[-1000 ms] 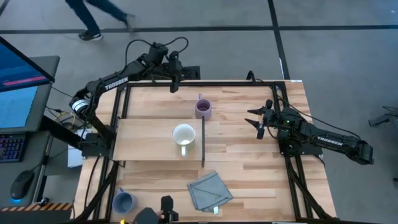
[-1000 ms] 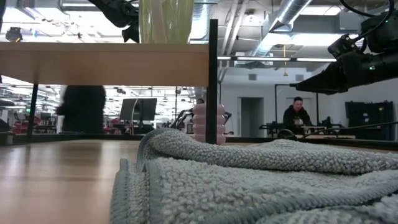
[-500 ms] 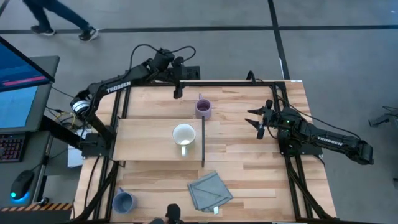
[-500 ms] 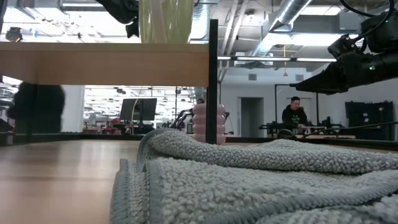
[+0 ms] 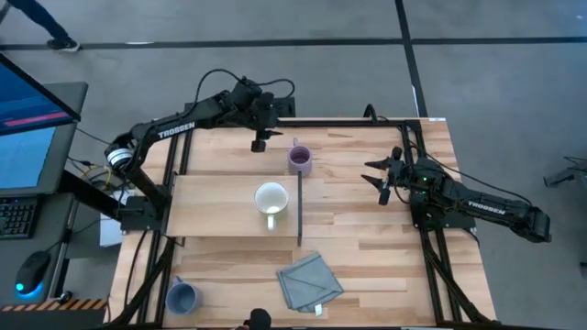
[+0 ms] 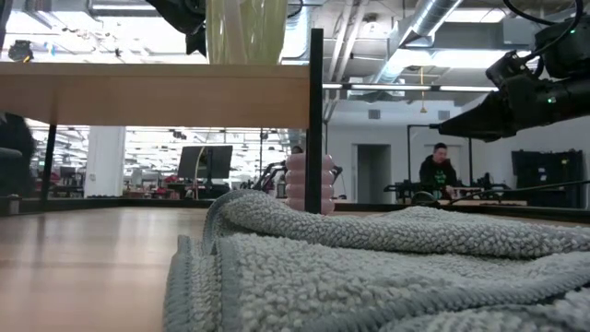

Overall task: Stack small to large cups/mugs on shelf
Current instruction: Put the purple mug on the shelf

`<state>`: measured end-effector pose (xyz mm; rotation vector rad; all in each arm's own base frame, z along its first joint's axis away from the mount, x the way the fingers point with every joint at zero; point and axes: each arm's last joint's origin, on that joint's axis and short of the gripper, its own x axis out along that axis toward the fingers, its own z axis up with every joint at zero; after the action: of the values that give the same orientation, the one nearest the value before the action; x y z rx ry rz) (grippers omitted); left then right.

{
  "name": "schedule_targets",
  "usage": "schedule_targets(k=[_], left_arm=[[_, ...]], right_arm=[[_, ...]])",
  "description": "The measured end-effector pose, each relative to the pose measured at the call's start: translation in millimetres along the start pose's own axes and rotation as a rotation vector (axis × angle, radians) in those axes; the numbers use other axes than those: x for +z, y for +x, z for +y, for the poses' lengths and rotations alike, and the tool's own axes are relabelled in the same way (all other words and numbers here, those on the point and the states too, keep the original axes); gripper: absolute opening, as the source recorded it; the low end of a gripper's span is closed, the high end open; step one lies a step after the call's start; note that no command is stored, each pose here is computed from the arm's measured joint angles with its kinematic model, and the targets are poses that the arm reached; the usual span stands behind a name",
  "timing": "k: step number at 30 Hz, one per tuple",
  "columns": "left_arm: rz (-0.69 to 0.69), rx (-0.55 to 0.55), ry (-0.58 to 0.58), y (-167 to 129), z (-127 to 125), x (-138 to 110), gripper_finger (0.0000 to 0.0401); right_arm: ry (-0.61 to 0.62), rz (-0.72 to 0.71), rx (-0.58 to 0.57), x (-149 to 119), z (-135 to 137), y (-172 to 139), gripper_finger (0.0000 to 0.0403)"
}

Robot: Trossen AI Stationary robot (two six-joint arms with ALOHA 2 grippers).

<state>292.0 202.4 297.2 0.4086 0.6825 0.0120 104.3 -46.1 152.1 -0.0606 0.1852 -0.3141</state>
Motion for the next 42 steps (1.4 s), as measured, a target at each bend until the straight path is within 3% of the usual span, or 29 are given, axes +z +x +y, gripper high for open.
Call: schedule_targets(k=[3,11,21,34,42], left_arm=[[0.013,-0.023,-0.071,6.2,-1.0,-4.0,0.0125],[0.032,-0.061,-0.074,33.0,-8.2,-6.2,0.0125],[0.077,-0.067,0.2,46.8,-23.8,1.6,0.0125],[0.122,-0.132,0.332,48.5,-36.1,2.7,0.0125],[0.076,-0.181,0.372,52.1,-49.6,13.2,0.0125]], right_arm=[[0.016,0.0,0.0,0.0,0.0,0.0,0.023],[0.022,0.0,0.002,0.0,0.2,0.0,0.023],[0.035,0.018,0.003,-1.8,0.4,0.0,0.023],[0.035,0.022,0.004,-2.1,0.5,0.0,0.023],[0.035,0.023,0.004,-2.2,0.4,0.0,0.023]])
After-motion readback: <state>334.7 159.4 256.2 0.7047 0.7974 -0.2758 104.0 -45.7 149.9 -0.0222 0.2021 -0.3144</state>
